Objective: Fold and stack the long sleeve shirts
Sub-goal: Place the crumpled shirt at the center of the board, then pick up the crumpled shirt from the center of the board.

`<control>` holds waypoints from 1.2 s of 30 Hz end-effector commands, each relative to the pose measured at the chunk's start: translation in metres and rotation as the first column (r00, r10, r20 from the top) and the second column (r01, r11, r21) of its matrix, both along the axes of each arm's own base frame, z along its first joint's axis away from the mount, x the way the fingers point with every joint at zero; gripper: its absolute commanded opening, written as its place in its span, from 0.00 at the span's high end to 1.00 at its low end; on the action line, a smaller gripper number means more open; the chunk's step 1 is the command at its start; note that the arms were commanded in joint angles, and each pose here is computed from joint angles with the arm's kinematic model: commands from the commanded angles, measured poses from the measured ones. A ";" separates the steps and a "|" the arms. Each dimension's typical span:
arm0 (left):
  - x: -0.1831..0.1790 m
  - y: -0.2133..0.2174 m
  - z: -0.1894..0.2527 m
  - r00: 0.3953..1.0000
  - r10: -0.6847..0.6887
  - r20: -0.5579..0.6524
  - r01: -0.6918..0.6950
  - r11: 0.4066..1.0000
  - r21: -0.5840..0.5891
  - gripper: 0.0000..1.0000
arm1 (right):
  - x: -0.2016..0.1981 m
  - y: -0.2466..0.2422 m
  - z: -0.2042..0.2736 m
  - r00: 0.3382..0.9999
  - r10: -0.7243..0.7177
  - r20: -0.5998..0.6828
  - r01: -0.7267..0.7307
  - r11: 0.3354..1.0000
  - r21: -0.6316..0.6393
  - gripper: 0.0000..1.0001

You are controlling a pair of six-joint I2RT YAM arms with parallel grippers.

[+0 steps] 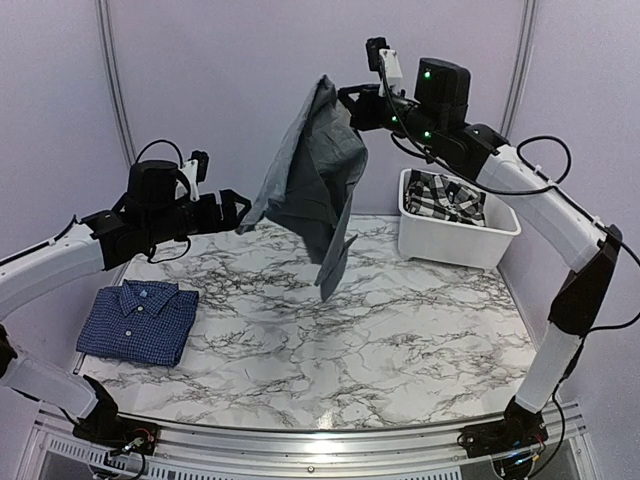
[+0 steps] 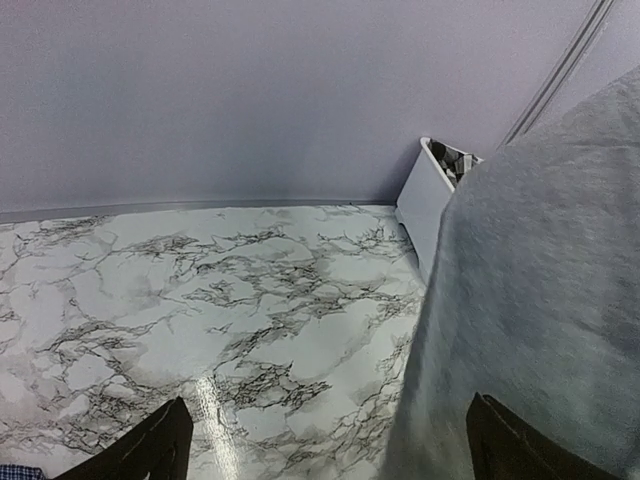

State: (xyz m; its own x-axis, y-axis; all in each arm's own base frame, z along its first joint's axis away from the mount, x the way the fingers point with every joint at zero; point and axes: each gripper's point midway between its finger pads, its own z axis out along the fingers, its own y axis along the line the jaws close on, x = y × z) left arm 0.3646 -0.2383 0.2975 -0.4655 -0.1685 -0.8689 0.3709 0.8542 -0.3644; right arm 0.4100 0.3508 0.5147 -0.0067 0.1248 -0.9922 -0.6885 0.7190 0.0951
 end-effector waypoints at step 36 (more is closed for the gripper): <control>-0.134 0.088 -0.202 0.792 0.259 -0.553 -0.310 0.951 0.000 0.01 | -0.150 0.169 -0.416 0.882 0.160 -0.444 -0.438 0.629 -0.643 0.24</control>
State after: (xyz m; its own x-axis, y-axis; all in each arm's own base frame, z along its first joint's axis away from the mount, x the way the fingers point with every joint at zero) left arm 0.2328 -0.1769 0.0965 -0.8315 -0.3073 -0.4628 -0.0240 0.8521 -0.5228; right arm 0.2495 0.5023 0.0953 -0.2663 -0.6706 -0.6923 -0.9032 0.4244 -0.0637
